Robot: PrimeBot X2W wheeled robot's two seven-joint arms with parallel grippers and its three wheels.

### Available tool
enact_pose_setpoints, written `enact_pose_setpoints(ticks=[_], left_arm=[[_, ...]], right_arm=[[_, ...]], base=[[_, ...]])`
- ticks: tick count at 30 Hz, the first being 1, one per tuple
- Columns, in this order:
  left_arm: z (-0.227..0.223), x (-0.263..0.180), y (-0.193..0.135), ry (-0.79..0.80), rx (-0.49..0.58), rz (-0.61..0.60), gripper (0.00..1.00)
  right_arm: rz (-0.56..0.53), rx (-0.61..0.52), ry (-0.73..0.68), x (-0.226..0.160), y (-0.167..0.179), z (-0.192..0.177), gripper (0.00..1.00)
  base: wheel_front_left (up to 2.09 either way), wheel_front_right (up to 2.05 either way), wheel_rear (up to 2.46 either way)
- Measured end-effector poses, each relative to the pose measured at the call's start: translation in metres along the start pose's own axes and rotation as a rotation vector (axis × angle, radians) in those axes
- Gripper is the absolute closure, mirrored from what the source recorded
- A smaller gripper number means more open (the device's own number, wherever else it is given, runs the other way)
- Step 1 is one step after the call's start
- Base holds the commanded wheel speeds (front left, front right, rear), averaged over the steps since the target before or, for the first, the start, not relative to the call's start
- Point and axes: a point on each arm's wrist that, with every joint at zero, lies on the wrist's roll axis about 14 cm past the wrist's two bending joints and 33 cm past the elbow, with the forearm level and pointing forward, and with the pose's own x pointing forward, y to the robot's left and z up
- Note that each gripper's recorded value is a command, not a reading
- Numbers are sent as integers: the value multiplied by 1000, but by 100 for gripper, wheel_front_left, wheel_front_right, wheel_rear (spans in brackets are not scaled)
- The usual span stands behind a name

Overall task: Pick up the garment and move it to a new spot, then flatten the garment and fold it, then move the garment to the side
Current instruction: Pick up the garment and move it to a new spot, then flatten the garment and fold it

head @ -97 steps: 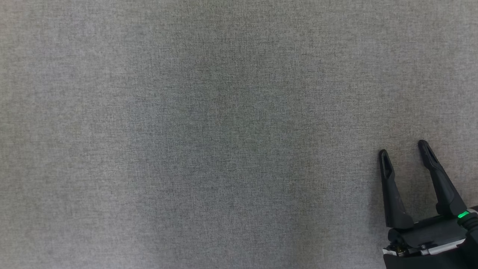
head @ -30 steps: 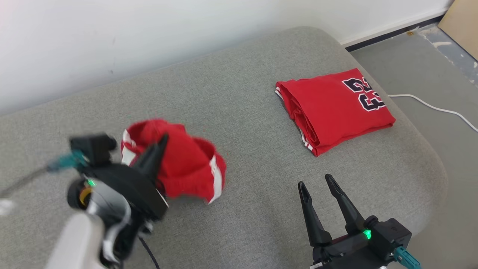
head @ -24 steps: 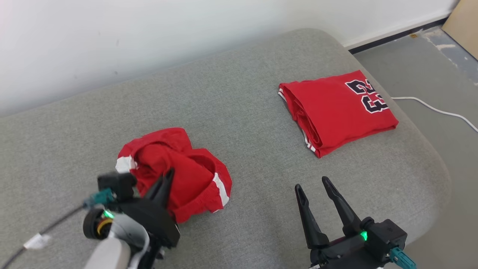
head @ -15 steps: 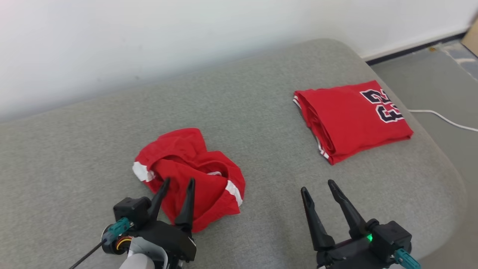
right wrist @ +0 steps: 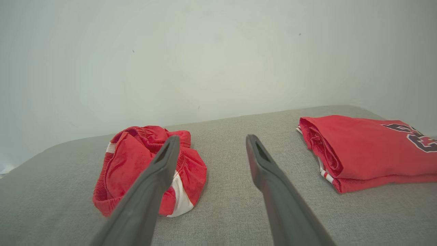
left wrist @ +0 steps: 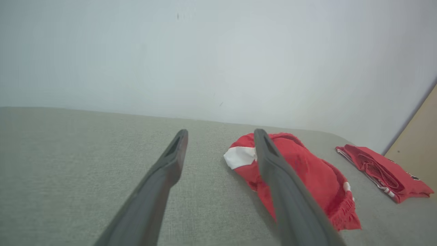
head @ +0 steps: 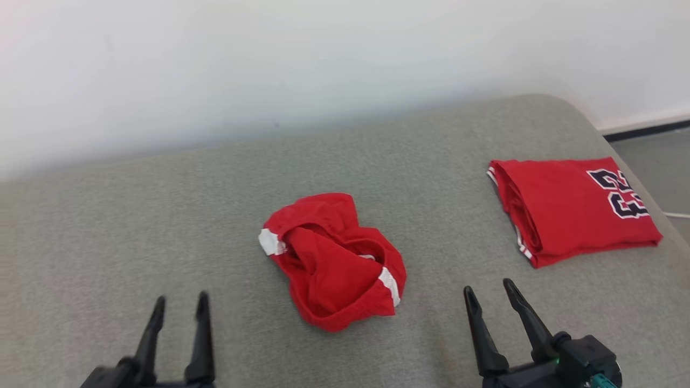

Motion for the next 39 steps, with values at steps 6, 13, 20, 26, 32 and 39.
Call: enact_pose_setpoints(ticks=[6,13,20,26,32,39], left_arm=[[5,-45,45,4,60,150,0],[3,-91,81,40,121,284,0],[2,-113,92,51,129,334,0],[-2,-114,85,62,118,315,0],[-9,-112,80,81,112,297,0],[-13,-110,78,93,103,289,0]], right_arm=[[-3,-4,27,-2,-3,-12,0],[-1,-8,65,-4,-4,-27,0],[15,-4,107,-8,3,-42,0],[20,-6,110,-8,5,-43,0],[16,-3,106,-9,4,-42,0],[10,-1,107,-9,3,-42,0]], base=[[0,0,0],[0,0,0],[0,0,0],[0,0,0],[0,0,0],[0,0,0]])
